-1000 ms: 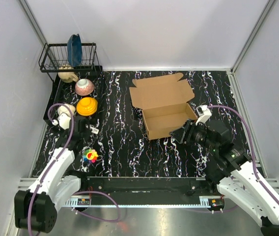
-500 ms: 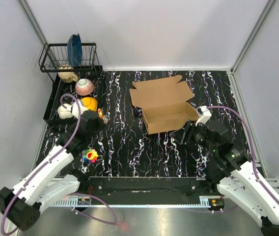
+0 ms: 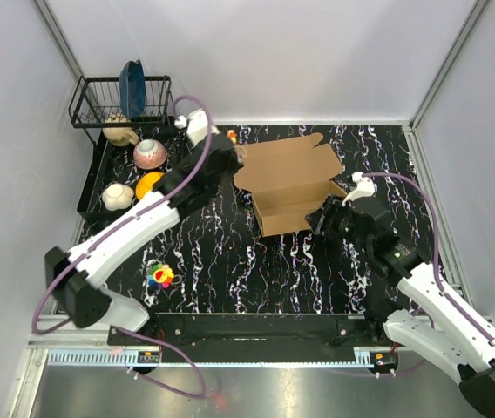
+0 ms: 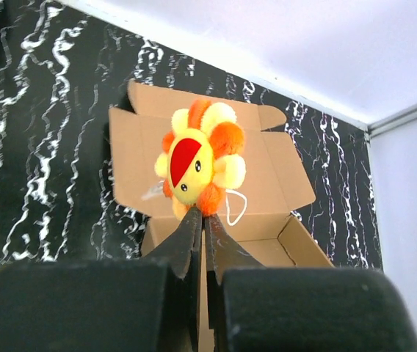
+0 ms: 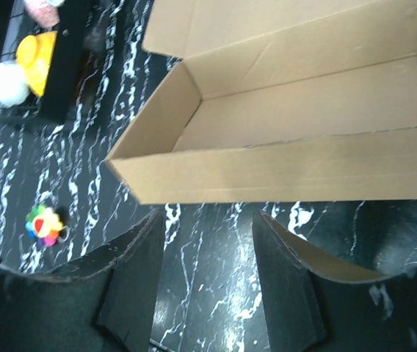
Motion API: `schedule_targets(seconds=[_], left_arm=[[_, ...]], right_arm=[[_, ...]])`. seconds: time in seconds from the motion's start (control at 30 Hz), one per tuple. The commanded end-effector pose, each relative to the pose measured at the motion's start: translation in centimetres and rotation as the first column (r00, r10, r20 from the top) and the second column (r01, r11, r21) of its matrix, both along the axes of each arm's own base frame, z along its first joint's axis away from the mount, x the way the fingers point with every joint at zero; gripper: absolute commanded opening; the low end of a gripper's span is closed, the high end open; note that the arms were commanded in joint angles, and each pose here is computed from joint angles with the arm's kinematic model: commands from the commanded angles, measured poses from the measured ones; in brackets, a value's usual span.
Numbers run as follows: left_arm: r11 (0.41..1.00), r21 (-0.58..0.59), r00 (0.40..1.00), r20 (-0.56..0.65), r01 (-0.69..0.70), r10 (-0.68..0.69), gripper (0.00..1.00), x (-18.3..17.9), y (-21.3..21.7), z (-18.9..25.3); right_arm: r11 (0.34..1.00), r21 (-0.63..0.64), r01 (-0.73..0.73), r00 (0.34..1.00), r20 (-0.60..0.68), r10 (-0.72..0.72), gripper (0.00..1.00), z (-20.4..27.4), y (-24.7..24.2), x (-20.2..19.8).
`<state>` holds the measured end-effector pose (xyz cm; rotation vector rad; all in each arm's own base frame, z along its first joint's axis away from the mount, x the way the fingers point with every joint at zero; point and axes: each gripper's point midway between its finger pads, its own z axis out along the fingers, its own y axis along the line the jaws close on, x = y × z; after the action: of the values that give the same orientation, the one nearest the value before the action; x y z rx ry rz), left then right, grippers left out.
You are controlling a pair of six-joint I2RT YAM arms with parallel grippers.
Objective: Fold the paper box
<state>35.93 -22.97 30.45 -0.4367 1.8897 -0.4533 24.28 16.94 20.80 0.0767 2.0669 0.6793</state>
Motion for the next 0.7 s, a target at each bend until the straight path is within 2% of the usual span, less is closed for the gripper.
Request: schedule_targets(seconds=[0.0, 0.17, 0.4, 0.53, 0.67], left_arm=[[0.993, 0.07, 0.992, 0.072, 0.094, -0.099, 0.0, 1.7, -4.0, 2.8], [0.963, 0.193, 0.98, 0.037, 0.186, -0.197, 0.0, 2.5, -8.0, 0.7], [0.888, 0.305, 0.937, -0.064, 0.345, -0.342, 0.0, 2.2, -13.6, -4.7], [0.819, 0.372, 0.898, -0.119, 0.436, -0.424, 0.0, -0.2, -16.6, -7.1], [0.75, 0.435, 0.864, -0.181, 0.499, -0.47, 0.0, -2.7, -17.8, -9.8]], right_arm=[[0.992, 0.007, 0.123, 0.979, 0.165, -0.122, 0.57, 5.2, -1.3, 2.9], [0.982, -0.023, 0.187, 0.962, 0.207, -0.179, 0.57, 6.0, -3.4, 2.4], [0.976, -0.058, 0.21, 0.965, 0.173, -0.198, 0.58, 4.1, -4.1, 2.0], [0.973, -0.069, 0.222, 0.961, 0.183, -0.207, 0.58, 4.1, -4.7, 1.7], [0.967, -0.098, 0.237, 0.959, 0.18, -0.217, 0.58, 3.6, -5.3, 1.4]])
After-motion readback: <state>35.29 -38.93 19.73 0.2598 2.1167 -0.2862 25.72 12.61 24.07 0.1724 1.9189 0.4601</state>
